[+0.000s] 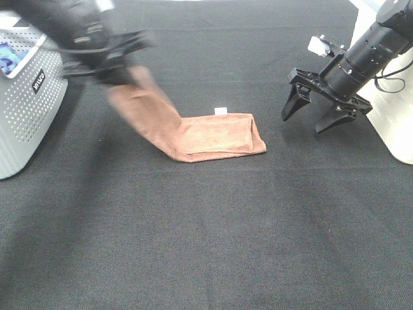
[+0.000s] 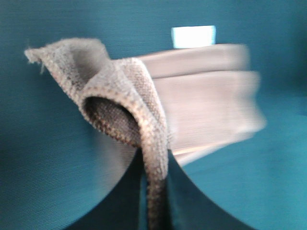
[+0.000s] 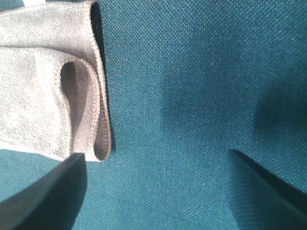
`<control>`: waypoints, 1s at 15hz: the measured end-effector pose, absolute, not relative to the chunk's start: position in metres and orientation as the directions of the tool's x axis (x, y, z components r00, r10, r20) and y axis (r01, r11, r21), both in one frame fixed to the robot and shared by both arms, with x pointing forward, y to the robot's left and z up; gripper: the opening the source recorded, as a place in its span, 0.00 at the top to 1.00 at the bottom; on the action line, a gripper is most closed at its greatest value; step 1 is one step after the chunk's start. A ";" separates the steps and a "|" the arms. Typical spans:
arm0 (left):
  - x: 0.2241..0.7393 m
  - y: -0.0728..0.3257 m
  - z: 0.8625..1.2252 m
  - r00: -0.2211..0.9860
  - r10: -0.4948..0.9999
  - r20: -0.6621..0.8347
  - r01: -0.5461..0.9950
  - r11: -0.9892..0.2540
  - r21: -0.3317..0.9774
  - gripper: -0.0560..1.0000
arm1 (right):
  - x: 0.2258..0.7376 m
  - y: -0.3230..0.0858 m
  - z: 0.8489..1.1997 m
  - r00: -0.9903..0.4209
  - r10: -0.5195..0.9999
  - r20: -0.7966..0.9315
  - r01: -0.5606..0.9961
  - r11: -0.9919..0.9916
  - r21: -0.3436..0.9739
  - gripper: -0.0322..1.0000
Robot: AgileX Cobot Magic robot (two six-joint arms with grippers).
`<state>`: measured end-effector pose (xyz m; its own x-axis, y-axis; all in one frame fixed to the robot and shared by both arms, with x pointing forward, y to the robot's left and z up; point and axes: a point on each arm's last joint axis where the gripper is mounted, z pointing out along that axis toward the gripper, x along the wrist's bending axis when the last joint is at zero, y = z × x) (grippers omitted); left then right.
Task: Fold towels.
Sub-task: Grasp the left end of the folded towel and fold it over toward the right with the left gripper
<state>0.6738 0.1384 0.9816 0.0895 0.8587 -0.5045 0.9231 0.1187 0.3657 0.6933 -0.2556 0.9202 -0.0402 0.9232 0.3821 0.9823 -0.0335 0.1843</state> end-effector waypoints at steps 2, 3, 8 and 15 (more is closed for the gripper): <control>0.675 0.121 0.974 0.100 0.846 -0.523 0.927 0.111 0.358 0.92 | 0.693 -0.255 0.920 -0.040 0.923 0.384 0.984 -0.031 0.178 0.25; 0.678 0.102 0.965 0.113 0.834 -0.540 0.928 0.106 0.357 0.92 | 0.692 -0.255 0.920 -0.041 0.922 0.385 0.984 -0.029 0.175 0.25; 0.687 0.037 0.929 0.109 0.794 -0.598 0.940 0.113 0.322 0.92 | 0.692 -0.255 0.920 -0.041 0.922 0.385 0.984 -0.029 0.174 0.25; 0.696 0.018 0.928 0.022 0.688 -0.725 0.919 0.271 0.285 0.27 | 0.692 -0.251 0.922 -0.020 0.901 0.433 0.985 -0.056 0.161 0.25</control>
